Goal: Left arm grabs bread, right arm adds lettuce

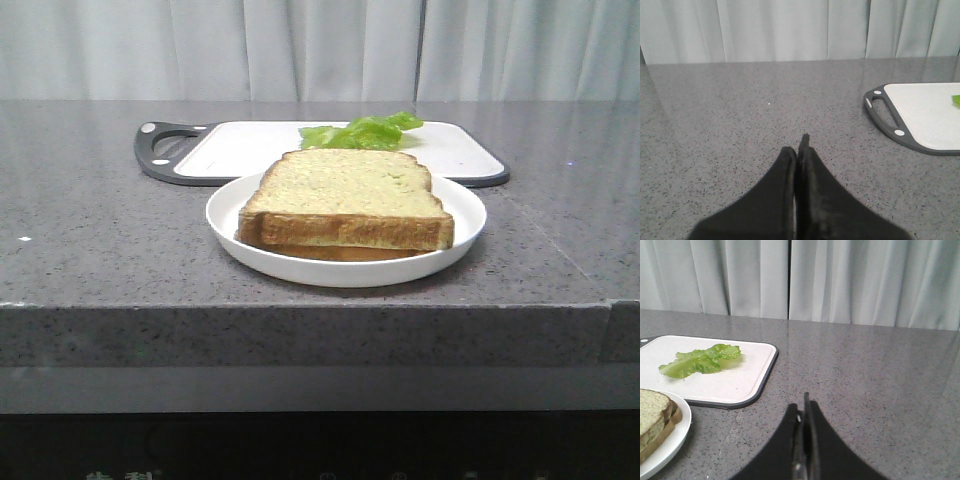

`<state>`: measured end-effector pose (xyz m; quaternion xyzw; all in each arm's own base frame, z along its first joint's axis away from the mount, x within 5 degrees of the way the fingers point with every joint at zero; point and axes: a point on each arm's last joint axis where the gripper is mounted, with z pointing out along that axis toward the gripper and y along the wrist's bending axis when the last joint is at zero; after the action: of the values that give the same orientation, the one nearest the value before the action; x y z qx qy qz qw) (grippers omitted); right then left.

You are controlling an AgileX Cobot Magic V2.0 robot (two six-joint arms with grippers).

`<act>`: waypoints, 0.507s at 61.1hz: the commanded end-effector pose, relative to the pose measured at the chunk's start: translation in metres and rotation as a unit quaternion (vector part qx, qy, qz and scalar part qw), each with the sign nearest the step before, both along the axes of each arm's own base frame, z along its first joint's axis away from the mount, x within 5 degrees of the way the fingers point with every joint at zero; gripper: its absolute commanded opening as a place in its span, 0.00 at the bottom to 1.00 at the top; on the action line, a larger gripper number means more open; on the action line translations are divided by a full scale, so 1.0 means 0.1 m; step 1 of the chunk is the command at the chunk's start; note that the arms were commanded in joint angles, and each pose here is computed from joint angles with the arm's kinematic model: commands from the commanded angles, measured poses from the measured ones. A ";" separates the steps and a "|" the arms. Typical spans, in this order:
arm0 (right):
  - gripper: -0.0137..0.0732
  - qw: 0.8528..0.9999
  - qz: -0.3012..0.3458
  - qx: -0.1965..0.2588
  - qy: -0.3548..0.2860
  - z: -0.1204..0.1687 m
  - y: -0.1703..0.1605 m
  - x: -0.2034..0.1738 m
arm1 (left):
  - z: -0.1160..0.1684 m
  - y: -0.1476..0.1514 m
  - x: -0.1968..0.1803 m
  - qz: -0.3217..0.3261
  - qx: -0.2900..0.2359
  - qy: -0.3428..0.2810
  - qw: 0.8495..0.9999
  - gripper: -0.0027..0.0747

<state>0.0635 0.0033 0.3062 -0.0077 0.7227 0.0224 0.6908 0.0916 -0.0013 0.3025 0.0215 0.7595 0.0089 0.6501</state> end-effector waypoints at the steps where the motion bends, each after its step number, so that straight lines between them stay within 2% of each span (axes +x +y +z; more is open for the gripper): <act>1: 0.09 1.000 -0.006 -0.006 -0.024 0.24 -0.01 0.10 | 0.22 0.00 0.18 0.002 -0.008 -0.020 1.000 0.01; 12: 0.11 1.000 -0.007 -0.006 -0.019 0.26 -0.01 0.17 | 0.24 -0.01 0.31 0.002 -0.033 -0.004 0.999 0.02; 17: 0.20 1.000 -0.007 -0.006 -0.019 0.26 -0.01 0.17 | 0.24 -0.01 0.31 0.002 -0.035 -0.004 0.999 0.09; 22: 0.36 1.000 -0.006 -0.006 -0.018 0.26 -0.01 0.17 | 0.24 -0.01 0.31 0.002 -0.035 -0.006 0.999 0.30; 27: 0.59 1.000 -0.006 -0.006 -0.017 0.26 -0.01 0.17 | 0.23 -0.01 0.31 0.002 -0.035 -0.005 0.999 0.61; 31: 0.70 1.000 -0.006 -0.006 -0.017 0.26 -0.01 0.17 | 0.24 -0.01 0.31 0.002 -0.036 -0.007 0.999 0.77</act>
<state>0.0793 0.0036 0.3146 -0.0094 0.7441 0.0197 0.6678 0.1199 -0.0025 0.3064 0.0074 0.7923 -0.0116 0.6100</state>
